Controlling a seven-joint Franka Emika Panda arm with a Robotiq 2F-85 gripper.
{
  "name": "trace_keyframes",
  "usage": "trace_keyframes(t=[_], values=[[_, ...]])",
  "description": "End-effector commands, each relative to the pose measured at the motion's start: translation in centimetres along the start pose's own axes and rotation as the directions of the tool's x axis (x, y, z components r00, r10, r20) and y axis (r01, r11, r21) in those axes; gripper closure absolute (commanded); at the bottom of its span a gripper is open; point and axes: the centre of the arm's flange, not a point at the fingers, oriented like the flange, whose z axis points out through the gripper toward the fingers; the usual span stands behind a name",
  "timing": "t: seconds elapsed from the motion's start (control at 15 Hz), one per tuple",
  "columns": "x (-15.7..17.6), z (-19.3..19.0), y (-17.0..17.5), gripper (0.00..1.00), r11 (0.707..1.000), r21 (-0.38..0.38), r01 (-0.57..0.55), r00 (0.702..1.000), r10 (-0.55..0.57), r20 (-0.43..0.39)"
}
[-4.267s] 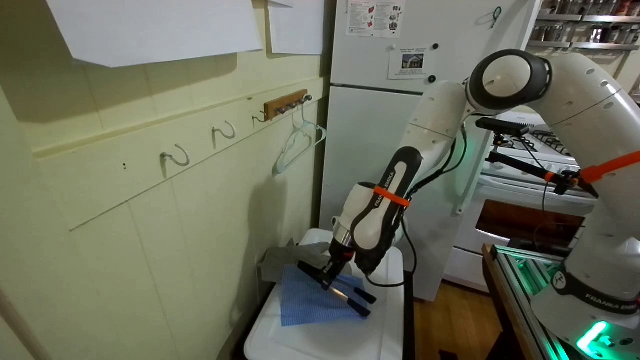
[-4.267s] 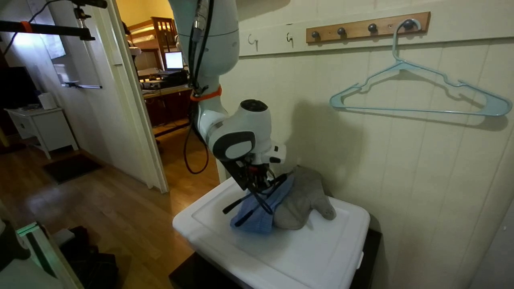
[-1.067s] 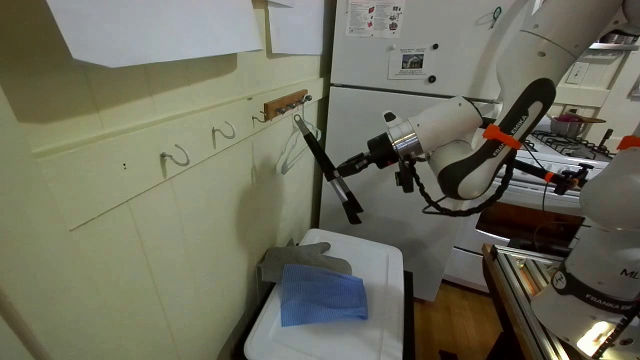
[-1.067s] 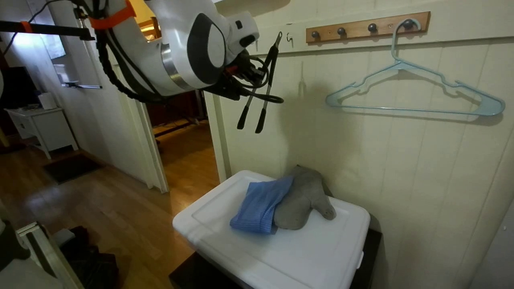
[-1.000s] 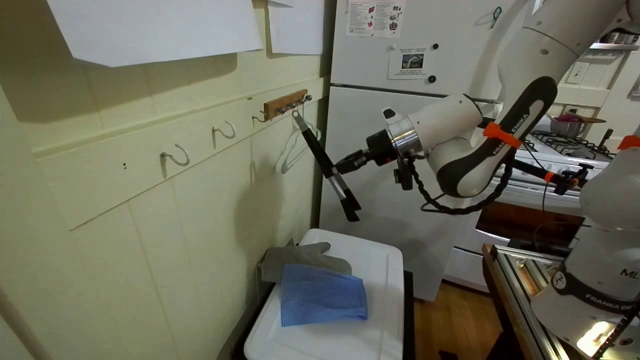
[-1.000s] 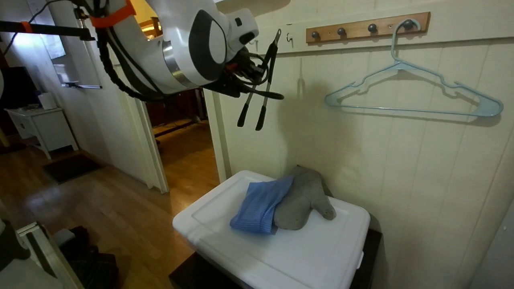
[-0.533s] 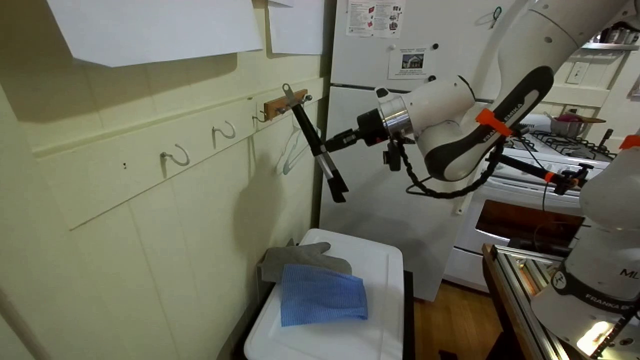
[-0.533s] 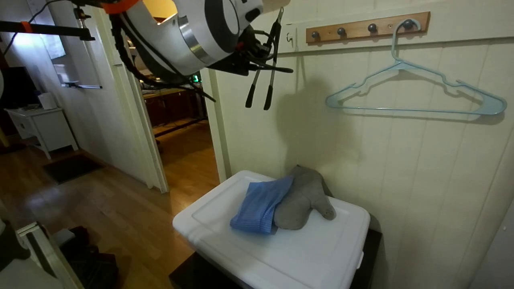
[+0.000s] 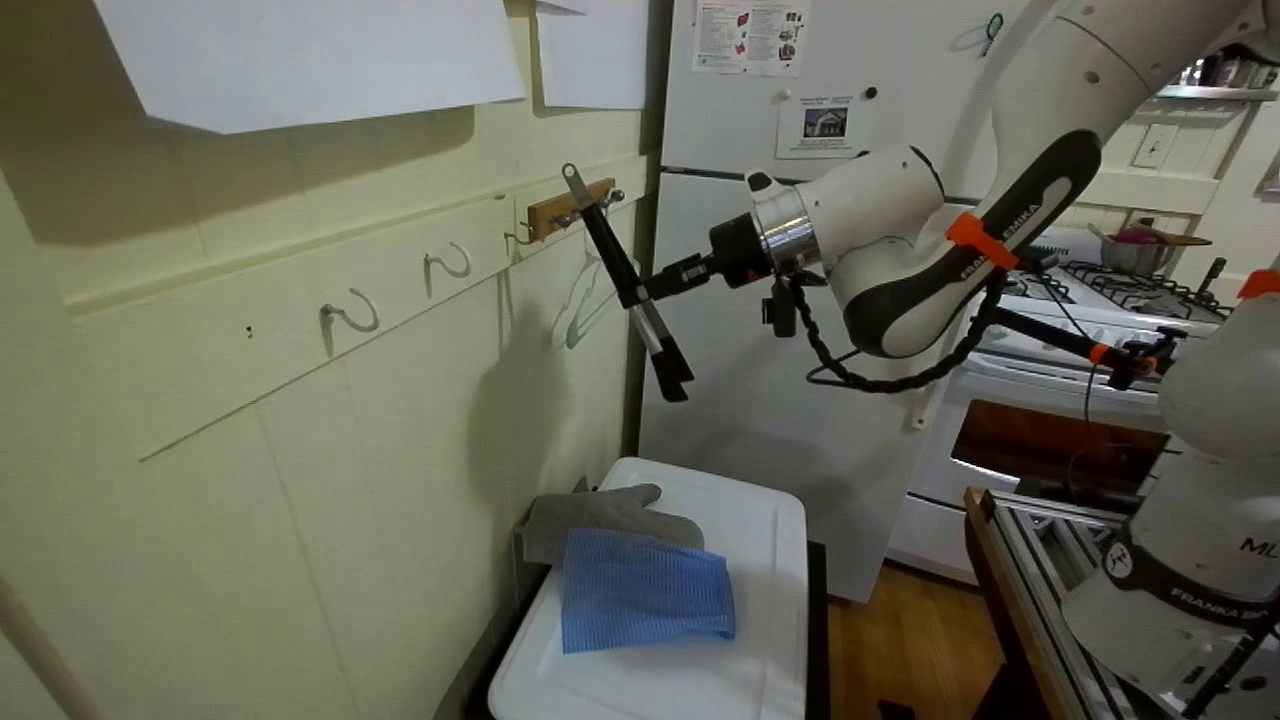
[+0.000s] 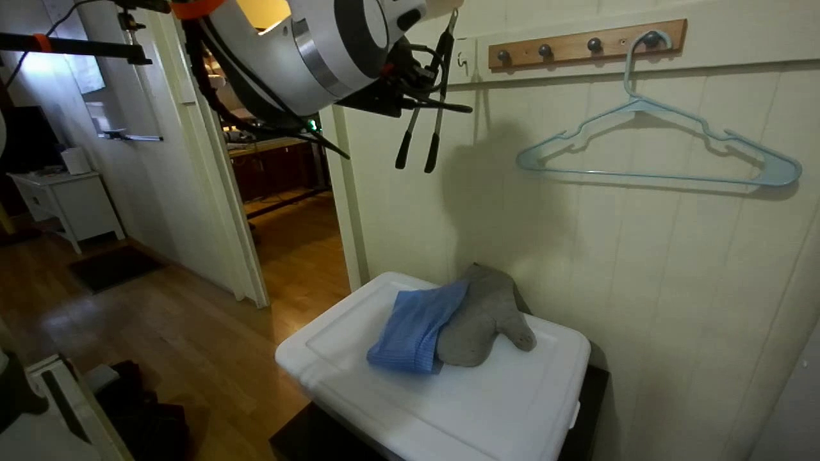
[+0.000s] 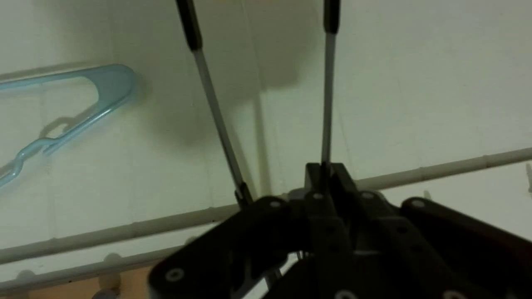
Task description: Hang the tongs on the first white hook from the right.
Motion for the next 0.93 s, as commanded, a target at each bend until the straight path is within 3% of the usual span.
trace_keyframes(t=[0.0,0.87], values=[[-0.1,0.6,0.2,0.98,0.999,0.038,-0.015,1.000,0.016,-0.010],[2.2,3.2,0.0,0.98,0.995,0.075,0.061,0.996,-0.056,-0.068]])
